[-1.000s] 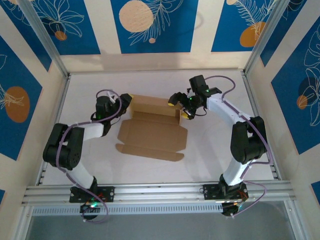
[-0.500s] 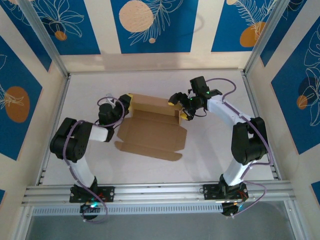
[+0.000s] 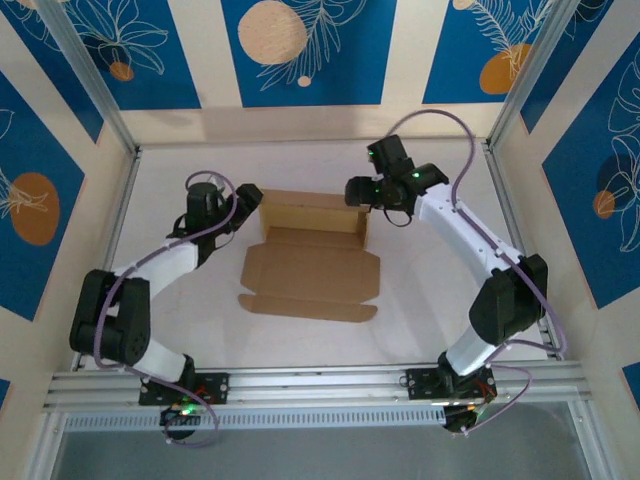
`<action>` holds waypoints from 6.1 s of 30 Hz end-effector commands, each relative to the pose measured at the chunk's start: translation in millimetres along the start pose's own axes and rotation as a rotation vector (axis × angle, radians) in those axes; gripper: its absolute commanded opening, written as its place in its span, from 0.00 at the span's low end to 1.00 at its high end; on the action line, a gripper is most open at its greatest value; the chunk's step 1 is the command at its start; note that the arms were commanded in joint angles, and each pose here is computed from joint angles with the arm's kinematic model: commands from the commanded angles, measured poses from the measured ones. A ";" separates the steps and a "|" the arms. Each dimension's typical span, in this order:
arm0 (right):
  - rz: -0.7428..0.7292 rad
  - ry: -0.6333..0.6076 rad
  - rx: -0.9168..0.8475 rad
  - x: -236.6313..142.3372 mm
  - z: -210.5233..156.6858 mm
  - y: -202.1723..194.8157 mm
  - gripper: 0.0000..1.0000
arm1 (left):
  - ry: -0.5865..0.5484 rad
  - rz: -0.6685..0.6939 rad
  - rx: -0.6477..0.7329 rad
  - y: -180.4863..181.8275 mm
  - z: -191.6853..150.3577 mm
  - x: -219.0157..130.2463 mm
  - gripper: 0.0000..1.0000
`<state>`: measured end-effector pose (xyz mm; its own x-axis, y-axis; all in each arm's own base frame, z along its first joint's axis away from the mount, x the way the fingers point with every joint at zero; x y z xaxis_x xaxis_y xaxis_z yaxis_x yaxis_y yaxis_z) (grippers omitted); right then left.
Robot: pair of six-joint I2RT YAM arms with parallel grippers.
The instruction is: Fold the paper box
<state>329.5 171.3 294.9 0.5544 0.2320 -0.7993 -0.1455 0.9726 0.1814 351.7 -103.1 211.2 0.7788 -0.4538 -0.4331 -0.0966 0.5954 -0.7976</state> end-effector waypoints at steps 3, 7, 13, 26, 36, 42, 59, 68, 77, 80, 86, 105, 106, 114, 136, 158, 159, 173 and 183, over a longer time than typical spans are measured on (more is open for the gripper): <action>0.117 -0.008 -0.343 -9.5 7.5 50.6 0.56 | 0.002 0.178 0.143 -11.2 11.2 -33.7 0.75; 0.206 0.105 -0.371 9.0 5.2 73.9 0.45 | -0.029 0.185 0.160 -19.0 12.6 -54.3 0.75; 0.169 0.207 -0.323 47.5 8.7 72.9 0.43 | -0.023 0.148 0.152 -28.5 9.4 -73.5 0.75; 0.168 0.254 -0.037 127.5 77.2 18.6 0.47 | 0.002 0.077 0.114 -49.6 11.6 -90.8 0.76; 0.147 0.057 -0.136 109.4 113.5 10.3 0.66 | 0.006 0.086 0.171 -57.3 11.8 -104.9 0.75; -0.187 -0.281 -0.840 78.8 86.5 55.7 0.77 | -0.016 0.141 0.282 -51.7 4.5 -124.6 0.75; 0.334 0.012 -1.064 50.5 9.5 74.9 0.99 | -0.019 0.056 0.371 -65.2 -7.9 -151.5 0.75; 0.389 0.073 -0.922 91.3 19.6 61.1 1.00 | -0.001 0.026 0.354 -64.1 -10.0 -143.8 0.74; 0.548 0.189 -0.379 134.4 65.1 7.0 0.97 | 0.007 0.021 0.350 -70.2 -5.2 -138.5 0.74; 0.520 0.245 -0.201 155.2 70.0 -22.4 0.93 | 0.004 0.023 0.350 -70.6 -4.3 -138.2 0.74; 0.525 0.390 0.178 196.4 61.1 -84.4 0.78 | 0.001 0.025 0.348 -70.6 -3.9 -138.1 0.74; 0.338 0.441 0.464 188.9 -3.6 -90.4 0.78 | -0.035 0.011 0.340 -72.3 -3.2 -145.0 0.74; 0.324 0.442 0.482 188.5 -11.7 -86.6 0.78 | -0.039 0.017 0.343 -72.2 -2.7 -145.4 0.74; 0.381 0.484 0.487 153.3 -94.6 3.6 0.81 | -0.143 0.168 0.405 -68.4 8.7 -159.6 0.77; 0.111 0.183 -0.040 149.0 37.2 -45.7 0.89 | -0.141 0.264 0.398 -50.2 4.0 -148.7 0.78; -0.039 0.357 -0.014 152.0 -64.0 -19.0 0.43 | -0.179 0.291 0.440 -50.1 5.9 -157.8 0.78; -0.070 0.350 -0.035 146.7 -69.7 -16.8 0.43 | -0.183 0.294 0.443 -50.4 6.4 -158.6 0.78; 0.049 0.160 -0.173 91.0 -51.3 -7.6 0.59 | -0.217 0.291 0.461 -54.8 9.4 -166.0 0.78; -0.044 0.296 -0.190 139.9 -42.8 -17.4 0.47 | -0.209 0.288 0.465 -53.9 7.6 -167.4 0.78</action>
<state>370.9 187.2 155.8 0.3211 0.1833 -0.9291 -0.2869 0.9538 0.0890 236.1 -54.6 322.4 0.8585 -0.1196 -0.4986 -0.0952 0.9184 -0.3841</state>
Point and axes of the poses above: each hand's point on the last joint's axis, 136 mm out from that joint toward the fingers, its own x axis out along the fingers, its own y axis along the line the jaws close on, z = x × y, the point moved 9 cm from there along -x, back along the fingers
